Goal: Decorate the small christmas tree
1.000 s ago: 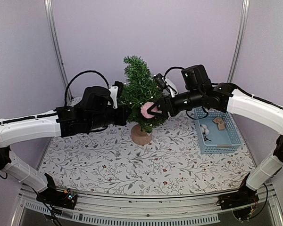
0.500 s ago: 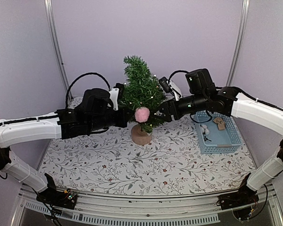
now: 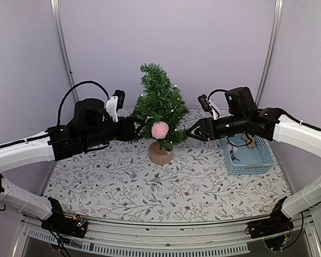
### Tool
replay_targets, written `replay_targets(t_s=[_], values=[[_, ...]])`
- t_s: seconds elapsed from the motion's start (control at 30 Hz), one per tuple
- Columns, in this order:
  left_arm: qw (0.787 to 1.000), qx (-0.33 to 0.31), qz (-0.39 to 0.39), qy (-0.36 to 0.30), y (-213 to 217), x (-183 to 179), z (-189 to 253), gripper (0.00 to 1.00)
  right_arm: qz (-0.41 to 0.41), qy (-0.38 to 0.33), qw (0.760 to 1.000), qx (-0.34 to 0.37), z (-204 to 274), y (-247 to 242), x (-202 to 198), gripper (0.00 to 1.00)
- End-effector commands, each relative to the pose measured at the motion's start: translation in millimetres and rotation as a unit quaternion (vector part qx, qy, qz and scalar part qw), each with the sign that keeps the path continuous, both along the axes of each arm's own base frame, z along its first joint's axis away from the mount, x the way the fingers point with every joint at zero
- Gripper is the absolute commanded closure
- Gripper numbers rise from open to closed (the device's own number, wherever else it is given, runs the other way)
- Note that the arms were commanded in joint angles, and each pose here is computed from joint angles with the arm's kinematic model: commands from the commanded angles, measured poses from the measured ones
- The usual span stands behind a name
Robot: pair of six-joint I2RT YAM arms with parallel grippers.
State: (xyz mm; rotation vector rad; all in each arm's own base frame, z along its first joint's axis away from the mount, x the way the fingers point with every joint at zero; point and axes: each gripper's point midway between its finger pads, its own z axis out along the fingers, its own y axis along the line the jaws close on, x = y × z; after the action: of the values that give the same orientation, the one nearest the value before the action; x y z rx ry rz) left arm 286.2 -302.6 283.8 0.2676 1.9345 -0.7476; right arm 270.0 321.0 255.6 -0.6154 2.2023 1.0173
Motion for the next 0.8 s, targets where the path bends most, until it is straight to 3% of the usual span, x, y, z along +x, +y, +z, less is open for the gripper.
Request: replay_targets(t_s=[0.0, 0.2, 0.43, 0.6, 0.77], values=[[1.0, -0.02, 0.005, -0.011, 27, 0, 11, 0.38, -0.038, 0.019, 0.999, 0.02, 2, -13, 9, 0.42], [0.998, -0.035, 0.06, -0.001, 82, 24, 1, 0.33, -0.087, 0.063, 0.994, 0.025, -13, -24, 24, 0.55], [0.997, -0.059, 0.041, 0.013, 115, 70, -19, 0.32, -0.104, 0.11, 0.987, 0.055, -24, -9, 37, 0.56], [0.998, -0.066, -0.001, 0.022, 109, 103, -35, 0.28, -0.109, 0.148, 0.98, 0.076, -36, 0, 39, 0.58], [0.995, -0.067, -0.047, 0.051, 91, 115, -62, 0.33, -0.116, 0.165, 0.976, 0.084, -47, 3, 42, 0.61]])
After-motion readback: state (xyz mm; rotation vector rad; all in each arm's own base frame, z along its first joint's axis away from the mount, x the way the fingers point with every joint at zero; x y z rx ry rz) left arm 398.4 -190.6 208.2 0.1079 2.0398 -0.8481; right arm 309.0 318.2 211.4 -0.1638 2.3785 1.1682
